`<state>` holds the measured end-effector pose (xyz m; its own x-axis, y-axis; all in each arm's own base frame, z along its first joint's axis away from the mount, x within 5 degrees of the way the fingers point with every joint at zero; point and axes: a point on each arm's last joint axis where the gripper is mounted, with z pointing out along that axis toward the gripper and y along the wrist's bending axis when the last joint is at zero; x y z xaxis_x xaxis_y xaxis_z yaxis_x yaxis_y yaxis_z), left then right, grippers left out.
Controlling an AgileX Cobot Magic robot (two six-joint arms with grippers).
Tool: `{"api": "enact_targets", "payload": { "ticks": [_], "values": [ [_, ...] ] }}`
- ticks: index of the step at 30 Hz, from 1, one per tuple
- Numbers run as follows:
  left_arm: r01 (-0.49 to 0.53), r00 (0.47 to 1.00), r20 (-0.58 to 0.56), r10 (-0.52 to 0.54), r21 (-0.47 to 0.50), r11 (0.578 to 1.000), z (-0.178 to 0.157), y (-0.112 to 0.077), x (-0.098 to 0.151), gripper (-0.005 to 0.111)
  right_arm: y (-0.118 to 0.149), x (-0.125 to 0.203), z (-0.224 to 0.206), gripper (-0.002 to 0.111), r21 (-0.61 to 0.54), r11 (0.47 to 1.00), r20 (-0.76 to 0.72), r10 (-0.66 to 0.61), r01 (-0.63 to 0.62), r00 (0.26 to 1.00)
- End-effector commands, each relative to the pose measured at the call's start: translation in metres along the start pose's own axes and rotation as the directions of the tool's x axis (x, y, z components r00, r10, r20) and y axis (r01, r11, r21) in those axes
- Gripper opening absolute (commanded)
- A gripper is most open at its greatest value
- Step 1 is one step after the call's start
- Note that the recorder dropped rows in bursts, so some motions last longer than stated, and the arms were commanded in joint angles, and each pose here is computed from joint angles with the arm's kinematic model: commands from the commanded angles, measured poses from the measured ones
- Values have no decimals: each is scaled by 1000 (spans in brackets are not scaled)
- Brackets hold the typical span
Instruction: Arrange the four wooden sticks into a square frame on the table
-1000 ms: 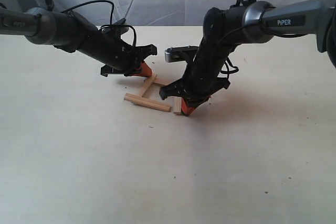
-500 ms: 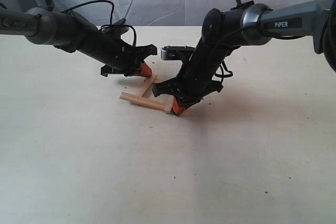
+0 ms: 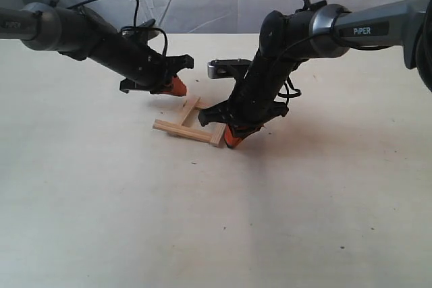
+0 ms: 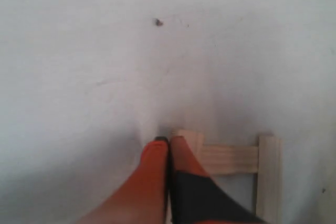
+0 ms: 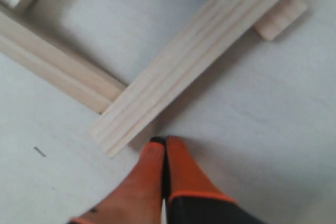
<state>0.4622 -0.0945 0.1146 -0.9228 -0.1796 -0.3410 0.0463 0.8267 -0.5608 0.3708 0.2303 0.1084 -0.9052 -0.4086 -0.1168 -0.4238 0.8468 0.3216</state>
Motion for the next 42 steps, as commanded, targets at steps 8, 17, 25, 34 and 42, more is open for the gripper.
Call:
{"api": "enact_targets", "payload": {
  "ticks": [8, 17, 25, 34, 42],
  "values": [
    [-66, 991, -124, 47, -151, 986, -79, 21, -2, 0, -4, 2, -1, -1, 43, 999, -14, -26, 27, 1000],
    [-67, 985, -166, 40, -163, 984, -88, 8, 23, 0, -4, 1, -1, -1, 40, 999, -3, -22, 23, 1000],
    [-109, 981, -174, 84, -139, 984, -87, -17, 43, 0, -4, 0, -1, -1, 39, 999, 0, -20, 20, 1000],
    [-143, 987, -88, 131, -147, 979, -59, -34, 51, 0, -3, 0, -1, -1, 35, 999, 1, -17, 17, 1000],
    [-129, 986, -121, 113, -135, 982, -53, -31, 55, 0, -3, 0, -1, -1, 29, 999, 2, -12, 12, 1000]
  ]
}}
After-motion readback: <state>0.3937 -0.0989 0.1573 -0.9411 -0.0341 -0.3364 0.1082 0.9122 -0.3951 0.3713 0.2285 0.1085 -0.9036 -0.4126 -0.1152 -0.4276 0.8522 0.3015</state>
